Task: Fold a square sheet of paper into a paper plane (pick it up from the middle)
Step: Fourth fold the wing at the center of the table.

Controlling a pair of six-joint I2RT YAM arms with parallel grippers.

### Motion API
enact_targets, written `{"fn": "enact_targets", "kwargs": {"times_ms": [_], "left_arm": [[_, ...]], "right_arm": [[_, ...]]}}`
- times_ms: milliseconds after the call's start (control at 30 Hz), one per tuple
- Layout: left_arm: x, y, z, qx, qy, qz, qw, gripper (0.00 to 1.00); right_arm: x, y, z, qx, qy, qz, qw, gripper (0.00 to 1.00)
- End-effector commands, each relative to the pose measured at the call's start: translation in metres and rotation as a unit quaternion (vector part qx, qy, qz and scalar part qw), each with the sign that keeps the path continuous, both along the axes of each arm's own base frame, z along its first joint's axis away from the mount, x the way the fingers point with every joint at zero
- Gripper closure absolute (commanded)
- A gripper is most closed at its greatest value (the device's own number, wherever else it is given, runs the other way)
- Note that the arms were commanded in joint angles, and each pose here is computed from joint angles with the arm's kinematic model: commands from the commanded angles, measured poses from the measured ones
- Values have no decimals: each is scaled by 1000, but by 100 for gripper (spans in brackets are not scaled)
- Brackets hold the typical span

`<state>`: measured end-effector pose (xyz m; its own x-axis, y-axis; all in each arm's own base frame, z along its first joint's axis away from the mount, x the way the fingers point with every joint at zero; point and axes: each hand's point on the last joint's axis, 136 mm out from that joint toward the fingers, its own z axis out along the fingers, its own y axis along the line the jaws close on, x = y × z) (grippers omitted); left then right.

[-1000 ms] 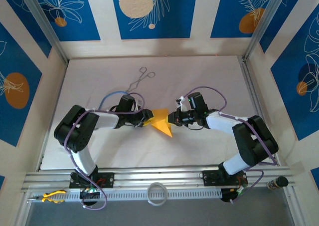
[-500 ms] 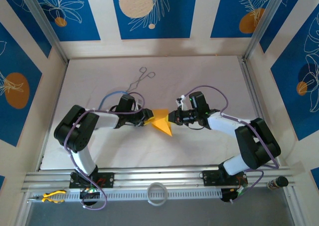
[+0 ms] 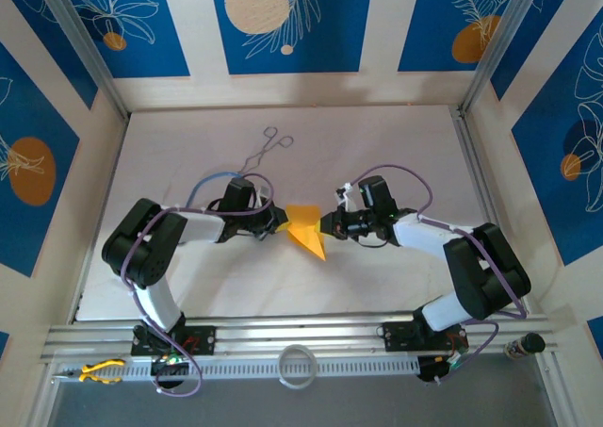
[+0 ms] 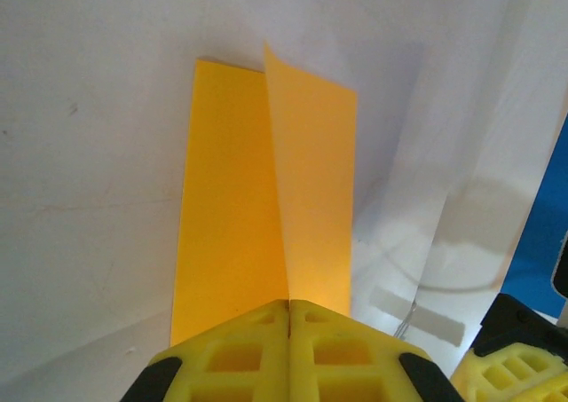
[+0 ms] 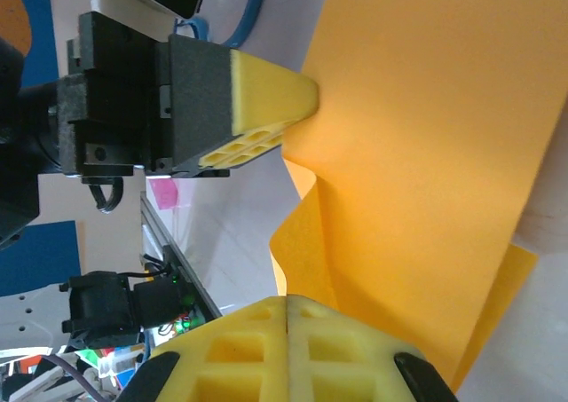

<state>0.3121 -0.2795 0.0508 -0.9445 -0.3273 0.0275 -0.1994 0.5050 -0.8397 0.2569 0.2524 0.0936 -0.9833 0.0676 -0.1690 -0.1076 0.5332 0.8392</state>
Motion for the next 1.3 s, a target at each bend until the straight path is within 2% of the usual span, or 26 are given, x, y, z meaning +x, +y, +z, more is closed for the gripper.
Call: {"fn": "enact_targets", "kwargs": {"times_ms": [0, 167, 300, 433, 500, 567, 667, 767, 867, 967, 1133, 1267], "left_arm": [[2, 2, 10, 1, -22, 8, 1000, 100], [2, 4, 12, 5, -30, 26, 999, 100], [0, 9, 15, 23, -38, 51, 998, 100], [-3, 14, 19, 44, -45, 88, 994, 100], [-5, 16, 21, 52, -46, 104, 992, 100], [-5, 17, 23, 56, -46, 121, 990, 100], [-5, 20, 23, 58, -42, 146, 987, 100], [-5, 22, 25, 60, -43, 166, 983, 100], [-6, 22, 28, 62, -44, 169, 983, 100], [-6, 20, 31, 57, -43, 165, 984, 100], [-7, 17, 33, 54, -43, 161, 985, 100], [-8, 17, 32, 54, -43, 159, 985, 100]], "right_arm": [[-7, -7, -7, -21, 5, 4, 1000, 97], [-7, -17, -12, -59, 4, -6, 998, 83], [-3, -36, -13, -121, -20, -44, 991, 73], [-1, -46, -5, -166, -69, -73, 981, 68], [-2, -41, -1, -179, -128, -70, 973, 67], [-6, -31, -1, -202, -210, -61, 954, 63], [-17, -10, 2, -239, -358, -12, 903, 61], [-30, 12, 0, -275, -437, 57, 854, 60], [-33, 25, -11, -315, -465, 94, 822, 61], [-28, 32, -17, -348, -493, 89, 792, 61], [-16, 35, -30, -384, -503, 94, 769, 61], [-6, 34, -36, -398, -501, 80, 764, 62]]}}
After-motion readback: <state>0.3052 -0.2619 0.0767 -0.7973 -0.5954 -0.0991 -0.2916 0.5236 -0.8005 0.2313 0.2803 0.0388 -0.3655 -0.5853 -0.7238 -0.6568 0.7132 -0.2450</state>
